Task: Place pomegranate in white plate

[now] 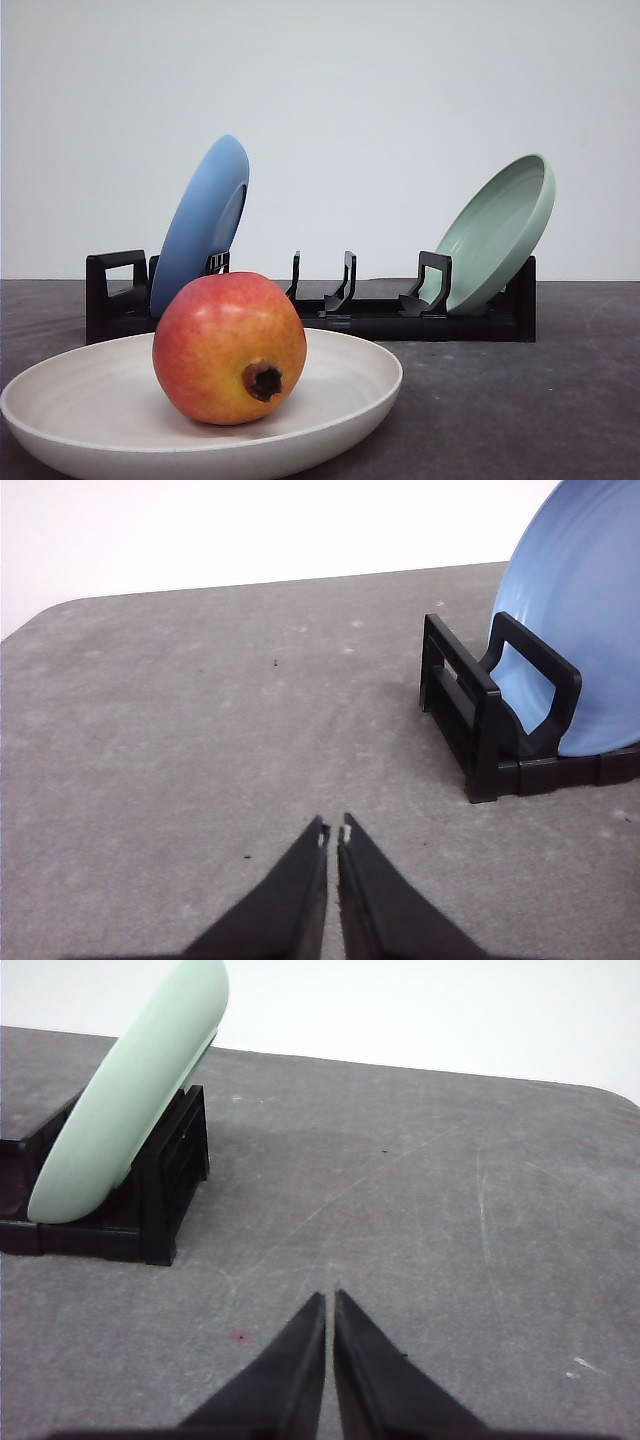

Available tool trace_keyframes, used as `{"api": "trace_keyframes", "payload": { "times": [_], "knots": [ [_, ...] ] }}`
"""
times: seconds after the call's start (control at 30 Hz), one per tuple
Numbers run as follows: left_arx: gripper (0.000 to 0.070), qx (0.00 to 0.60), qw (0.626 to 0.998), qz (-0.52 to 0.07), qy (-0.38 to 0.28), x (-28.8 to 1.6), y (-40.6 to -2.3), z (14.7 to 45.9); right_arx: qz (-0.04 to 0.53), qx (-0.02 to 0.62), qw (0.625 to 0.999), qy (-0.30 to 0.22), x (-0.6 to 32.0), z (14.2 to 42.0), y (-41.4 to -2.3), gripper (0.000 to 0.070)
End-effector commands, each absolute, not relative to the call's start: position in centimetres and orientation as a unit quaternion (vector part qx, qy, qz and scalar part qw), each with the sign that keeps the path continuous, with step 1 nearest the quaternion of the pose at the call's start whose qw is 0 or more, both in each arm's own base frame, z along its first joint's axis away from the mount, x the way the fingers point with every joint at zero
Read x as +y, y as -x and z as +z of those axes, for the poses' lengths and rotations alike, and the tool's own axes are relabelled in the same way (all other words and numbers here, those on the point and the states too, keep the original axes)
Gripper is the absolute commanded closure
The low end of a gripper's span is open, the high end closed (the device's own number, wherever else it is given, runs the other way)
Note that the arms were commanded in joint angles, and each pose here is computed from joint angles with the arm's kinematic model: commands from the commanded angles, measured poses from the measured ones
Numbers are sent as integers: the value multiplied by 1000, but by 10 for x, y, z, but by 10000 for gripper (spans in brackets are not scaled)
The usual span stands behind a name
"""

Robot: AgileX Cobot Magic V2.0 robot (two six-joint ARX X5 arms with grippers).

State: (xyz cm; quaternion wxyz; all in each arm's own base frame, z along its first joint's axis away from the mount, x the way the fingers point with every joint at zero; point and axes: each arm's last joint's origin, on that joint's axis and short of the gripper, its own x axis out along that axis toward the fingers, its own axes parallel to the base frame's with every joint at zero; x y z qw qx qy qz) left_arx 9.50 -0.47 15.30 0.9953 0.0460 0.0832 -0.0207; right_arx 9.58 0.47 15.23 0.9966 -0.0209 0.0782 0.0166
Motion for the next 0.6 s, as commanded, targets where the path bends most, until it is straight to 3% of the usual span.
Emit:
{"api": "trace_keyframes", "payload": {
  "times": [0.0, 0.57],
  "knots": [
    [700, 88, 995, -23, -46, -5, -96, 149, 16, 74, 997, 20, 5, 152, -96, 691],
    [700, 88, 995, -23, -46, -5, -96, 149, 16, 74, 997, 20, 5, 152, -96, 691]
  ]
}}
